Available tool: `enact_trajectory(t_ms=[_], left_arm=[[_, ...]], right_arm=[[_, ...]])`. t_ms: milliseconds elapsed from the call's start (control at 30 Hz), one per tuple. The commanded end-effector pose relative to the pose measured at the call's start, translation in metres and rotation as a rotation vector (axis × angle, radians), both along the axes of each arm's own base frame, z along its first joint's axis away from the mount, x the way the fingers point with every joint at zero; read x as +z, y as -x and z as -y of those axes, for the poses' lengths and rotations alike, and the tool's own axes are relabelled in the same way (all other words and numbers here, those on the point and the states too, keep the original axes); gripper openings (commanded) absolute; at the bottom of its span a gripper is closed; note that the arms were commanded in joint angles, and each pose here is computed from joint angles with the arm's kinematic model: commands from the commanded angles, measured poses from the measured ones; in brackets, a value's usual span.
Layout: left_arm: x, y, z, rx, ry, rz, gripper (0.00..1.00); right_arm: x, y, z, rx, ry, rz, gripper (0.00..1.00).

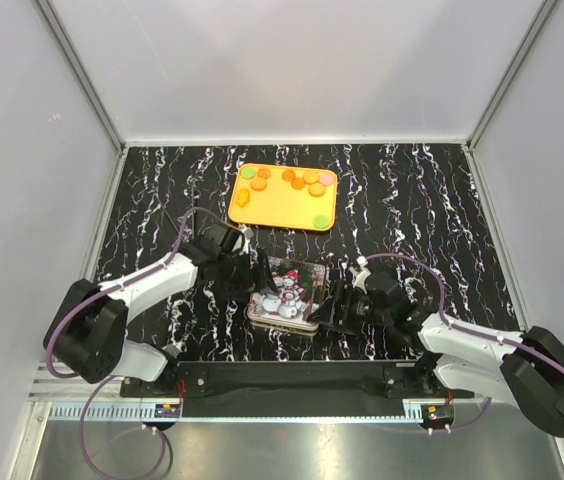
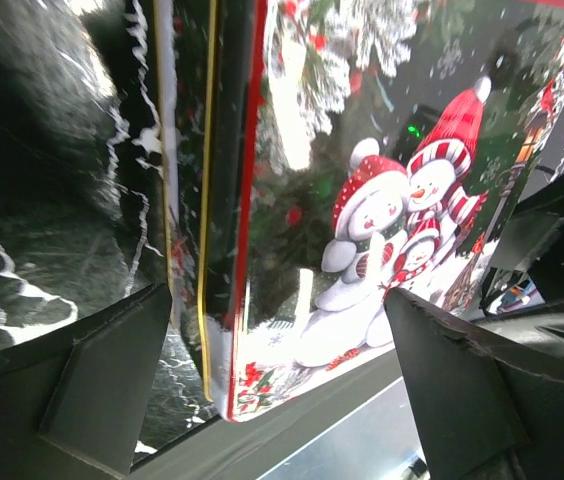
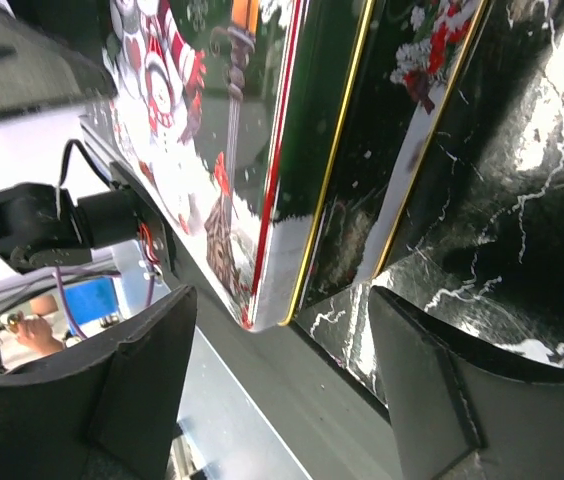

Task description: Pack the cookies

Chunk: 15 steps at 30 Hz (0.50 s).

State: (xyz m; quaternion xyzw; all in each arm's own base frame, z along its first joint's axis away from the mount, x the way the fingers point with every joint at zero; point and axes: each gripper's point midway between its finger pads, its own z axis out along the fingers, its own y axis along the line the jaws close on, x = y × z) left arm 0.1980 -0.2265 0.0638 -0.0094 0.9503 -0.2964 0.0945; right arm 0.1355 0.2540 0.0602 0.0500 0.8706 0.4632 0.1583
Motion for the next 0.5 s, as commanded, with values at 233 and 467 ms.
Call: enact_trajectory(t_ms=[233,467], left_arm=[[0.007,-0.001,0.017,0.045,0.055,0.039,0.93],[0.004,0.003,0.026,0.048,0.064,0.036,0.93]], right_arm=[[0.016,-0.020,-0.014,-0.041,-0.034,0.061,0.64],[0.008,-0.023,-0.022,-0.027,-0.039,0.039,0.49]])
